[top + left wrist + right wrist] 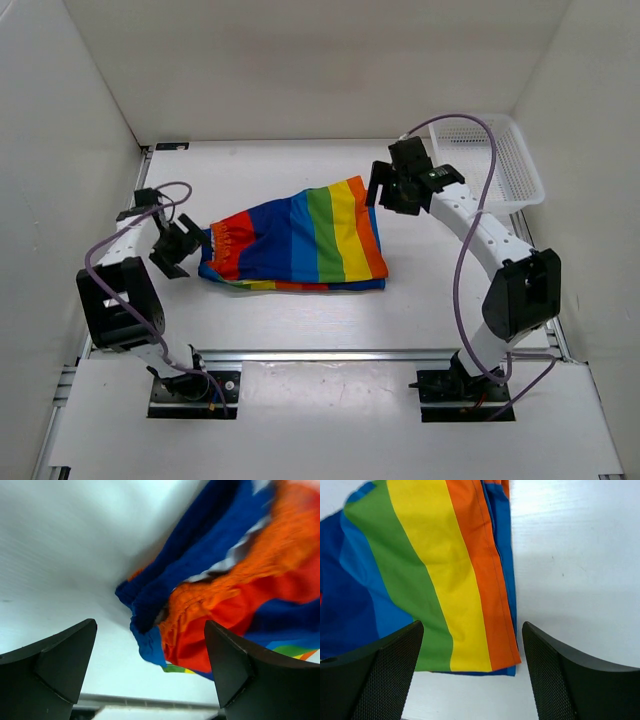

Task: Fold and stack the shorts
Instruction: Fold the shorts

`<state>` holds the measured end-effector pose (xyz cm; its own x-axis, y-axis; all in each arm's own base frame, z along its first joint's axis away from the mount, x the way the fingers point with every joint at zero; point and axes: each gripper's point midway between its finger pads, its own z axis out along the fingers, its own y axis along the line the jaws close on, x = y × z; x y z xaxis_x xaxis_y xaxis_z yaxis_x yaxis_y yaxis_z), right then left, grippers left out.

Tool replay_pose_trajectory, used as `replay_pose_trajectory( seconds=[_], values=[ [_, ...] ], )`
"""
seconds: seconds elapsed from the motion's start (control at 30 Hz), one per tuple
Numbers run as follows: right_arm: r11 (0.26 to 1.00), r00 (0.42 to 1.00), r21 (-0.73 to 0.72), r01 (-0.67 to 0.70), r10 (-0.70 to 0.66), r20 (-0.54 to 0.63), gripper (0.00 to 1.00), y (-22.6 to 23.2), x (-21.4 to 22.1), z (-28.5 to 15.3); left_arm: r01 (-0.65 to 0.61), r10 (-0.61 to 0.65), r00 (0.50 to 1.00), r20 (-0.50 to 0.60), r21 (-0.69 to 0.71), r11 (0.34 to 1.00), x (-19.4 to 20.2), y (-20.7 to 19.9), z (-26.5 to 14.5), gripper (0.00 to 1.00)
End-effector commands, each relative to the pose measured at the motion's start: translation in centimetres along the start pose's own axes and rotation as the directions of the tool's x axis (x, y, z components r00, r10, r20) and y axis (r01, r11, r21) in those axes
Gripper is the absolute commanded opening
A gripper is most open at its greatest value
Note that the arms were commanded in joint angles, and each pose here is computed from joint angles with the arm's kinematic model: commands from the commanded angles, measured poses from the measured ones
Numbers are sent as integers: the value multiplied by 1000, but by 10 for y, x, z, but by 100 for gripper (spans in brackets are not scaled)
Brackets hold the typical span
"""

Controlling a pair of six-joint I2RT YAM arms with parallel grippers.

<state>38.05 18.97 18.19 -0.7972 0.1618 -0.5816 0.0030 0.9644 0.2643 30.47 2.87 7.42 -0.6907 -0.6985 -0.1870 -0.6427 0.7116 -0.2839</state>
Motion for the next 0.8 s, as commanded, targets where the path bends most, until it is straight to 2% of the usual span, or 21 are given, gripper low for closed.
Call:
replay_pose_trajectory(
  seconds=[0.0, 0.2, 0.27, 0.37, 0.4, 0.53, 0.57, 0.63, 0.67, 0.77],
  values=[
    [1000, 1000, 7, 20, -20, 1, 84, -8, 9, -15, -9, 17, 997, -76, 103, 995, 18, -14, 17, 100],
    [1000, 999, 2, 30, -30, 9, 85, -14, 17, -30, 18, -5, 995, -95, 134, 991, 22, -16, 36, 100],
    [999, 999, -10, 37, -37, 1, 85, -12, 22, -32, 32, -18, 993, -113, 123, 992, 22, -15, 44, 97],
    [999, 999, -12, 38, -39, -16, 85, -14, 30, -31, 45, -32, 991, -127, 102, 994, 18, -14, 55, 87],
    [999, 999, -21, 45, -45, -11, 85, -11, 31, -35, 47, -34, 991, -132, 99, 994, 17, -14, 58, 83],
    [999, 998, -9, 47, -47, -35, 85, -17, 42, -31, 44, -33, 992, -122, 92, 995, 8, -20, 62, 53],
    [999, 998, -3, 48, -48, -46, 85, -19, 46, -29, 40, -31, 994, -105, 91, 995, 3, -21, 61, 35],
    [999, 998, -4, 48, -48, -44, 85, -20, 48, -31, 29, -25, 998, -51, 77, 997, -10, -22, 51, 15],
    [999, 998, -4, 48, -48, -44, 85, -20, 48, -32, 26, -25, 999, -28, 62, 998, -14, -21, 45, 10],
    [998, 997, -11, 57, -57, -58, 85, -22, 54, -32, 12, -9, 995, 100, -26, 1000, -42, -16, 10, 10]
  ],
)
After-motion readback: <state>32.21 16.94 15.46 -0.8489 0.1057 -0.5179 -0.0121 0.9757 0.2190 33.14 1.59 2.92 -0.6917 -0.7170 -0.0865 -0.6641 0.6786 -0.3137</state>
